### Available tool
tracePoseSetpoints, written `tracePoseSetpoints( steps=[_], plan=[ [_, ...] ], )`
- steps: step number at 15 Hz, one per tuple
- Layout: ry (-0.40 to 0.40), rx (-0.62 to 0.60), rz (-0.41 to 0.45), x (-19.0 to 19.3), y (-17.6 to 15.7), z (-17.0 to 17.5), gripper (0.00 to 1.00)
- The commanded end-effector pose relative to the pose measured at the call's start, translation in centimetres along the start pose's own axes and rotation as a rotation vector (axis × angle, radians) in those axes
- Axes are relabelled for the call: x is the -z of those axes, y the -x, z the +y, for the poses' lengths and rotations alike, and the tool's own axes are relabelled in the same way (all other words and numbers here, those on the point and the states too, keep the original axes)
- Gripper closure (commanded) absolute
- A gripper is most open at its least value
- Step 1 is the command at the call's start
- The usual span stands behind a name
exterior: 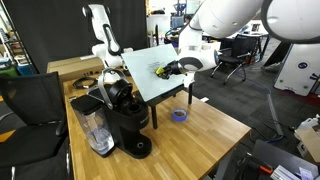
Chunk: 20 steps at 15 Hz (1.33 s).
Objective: Wipe the whiteboard with the duster
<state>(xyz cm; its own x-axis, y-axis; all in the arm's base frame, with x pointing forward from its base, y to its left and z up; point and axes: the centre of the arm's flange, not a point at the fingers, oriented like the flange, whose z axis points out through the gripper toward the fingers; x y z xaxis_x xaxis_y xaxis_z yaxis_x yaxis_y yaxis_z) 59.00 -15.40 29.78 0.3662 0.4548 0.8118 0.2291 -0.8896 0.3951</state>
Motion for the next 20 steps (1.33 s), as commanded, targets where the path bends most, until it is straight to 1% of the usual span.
tracePoseSetpoints(
  steps=[1,13,20],
  plan=[
    [0.034,0.030,0.014,-0.4,0.8,-0.1,0.72],
    [0.092,0.054,0.030,0.6,0.0,1.5,0.72],
    [0.136,0.045,0.028,0.5,0.4,2.9,0.72]
  ],
)
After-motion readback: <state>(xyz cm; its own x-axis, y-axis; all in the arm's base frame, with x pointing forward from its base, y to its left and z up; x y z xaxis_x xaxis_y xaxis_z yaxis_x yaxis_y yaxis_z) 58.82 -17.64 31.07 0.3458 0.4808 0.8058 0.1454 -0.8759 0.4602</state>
